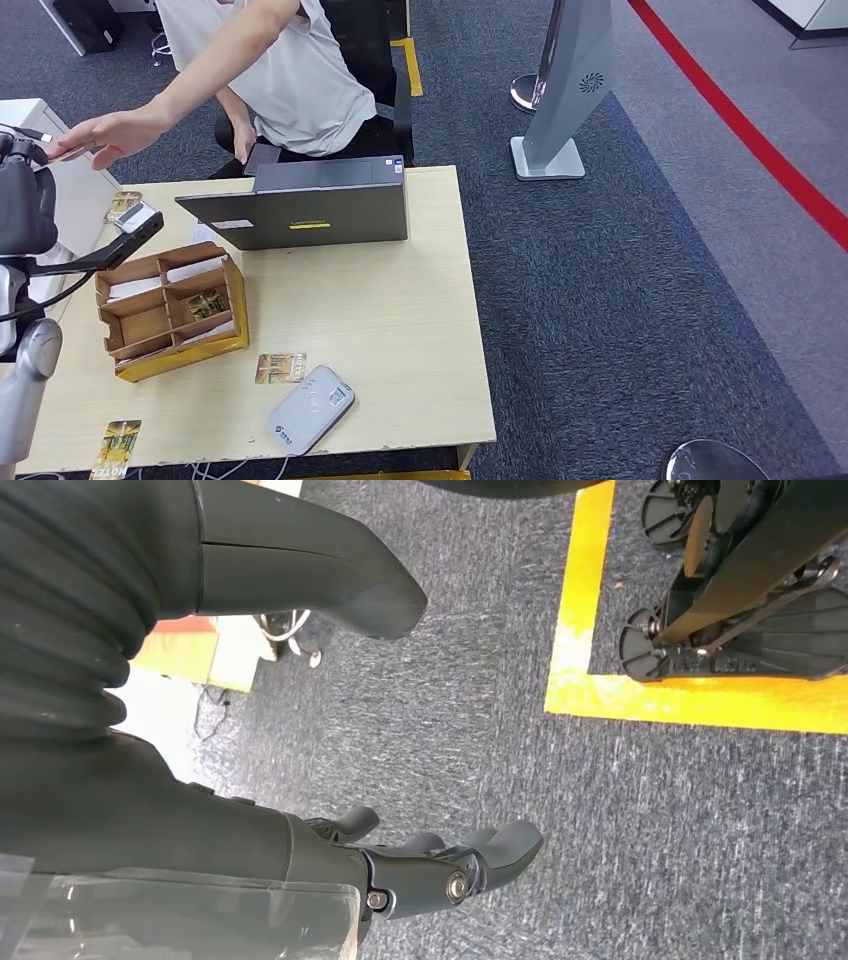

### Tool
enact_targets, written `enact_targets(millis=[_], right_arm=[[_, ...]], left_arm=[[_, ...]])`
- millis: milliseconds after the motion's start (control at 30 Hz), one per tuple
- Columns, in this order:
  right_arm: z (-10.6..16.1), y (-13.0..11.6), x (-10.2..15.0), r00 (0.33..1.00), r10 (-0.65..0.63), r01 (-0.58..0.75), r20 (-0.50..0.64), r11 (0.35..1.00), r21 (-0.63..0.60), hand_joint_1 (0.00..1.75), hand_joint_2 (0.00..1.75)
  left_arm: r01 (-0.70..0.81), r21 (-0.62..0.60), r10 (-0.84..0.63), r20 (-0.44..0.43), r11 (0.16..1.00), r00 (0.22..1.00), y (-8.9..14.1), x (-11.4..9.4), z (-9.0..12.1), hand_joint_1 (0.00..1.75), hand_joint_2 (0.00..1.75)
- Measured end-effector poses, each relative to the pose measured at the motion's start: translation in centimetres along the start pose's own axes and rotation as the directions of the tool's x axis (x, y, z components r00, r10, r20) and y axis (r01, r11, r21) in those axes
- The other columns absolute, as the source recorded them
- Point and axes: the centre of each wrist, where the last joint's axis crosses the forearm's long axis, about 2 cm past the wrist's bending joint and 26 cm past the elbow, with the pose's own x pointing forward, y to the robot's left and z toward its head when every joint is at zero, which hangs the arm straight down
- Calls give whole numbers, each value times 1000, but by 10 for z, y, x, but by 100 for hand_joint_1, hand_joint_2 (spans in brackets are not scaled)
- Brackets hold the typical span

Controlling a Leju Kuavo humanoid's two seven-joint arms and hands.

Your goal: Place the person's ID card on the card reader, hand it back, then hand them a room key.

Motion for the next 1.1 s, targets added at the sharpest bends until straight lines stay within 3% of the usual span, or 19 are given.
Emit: enact_targets(millis=[67,600,933,1100], right_arm=[[0,0,-1,1000,-1,1,-2,1000,-2,0,175],[0,0,-4,1000,-18,18,-13,1000,-12,0,175],[1,1,-8,999,-33,32,-31,999,-12,0,175],[1,1,-8,999,-34,34,-34,999,-11,0,175]], left_arm=[[6,-13,-6,-7,1000,1000,-4,-3,3,0,175],[40,-82,-45,-51,996,998,-19,-23,19,0,175],[134,-175,-155,-112,975,981,-35,-73,51,0,175],[157,-216,-190,-137,964,972,-40,-86,60,0,175]])
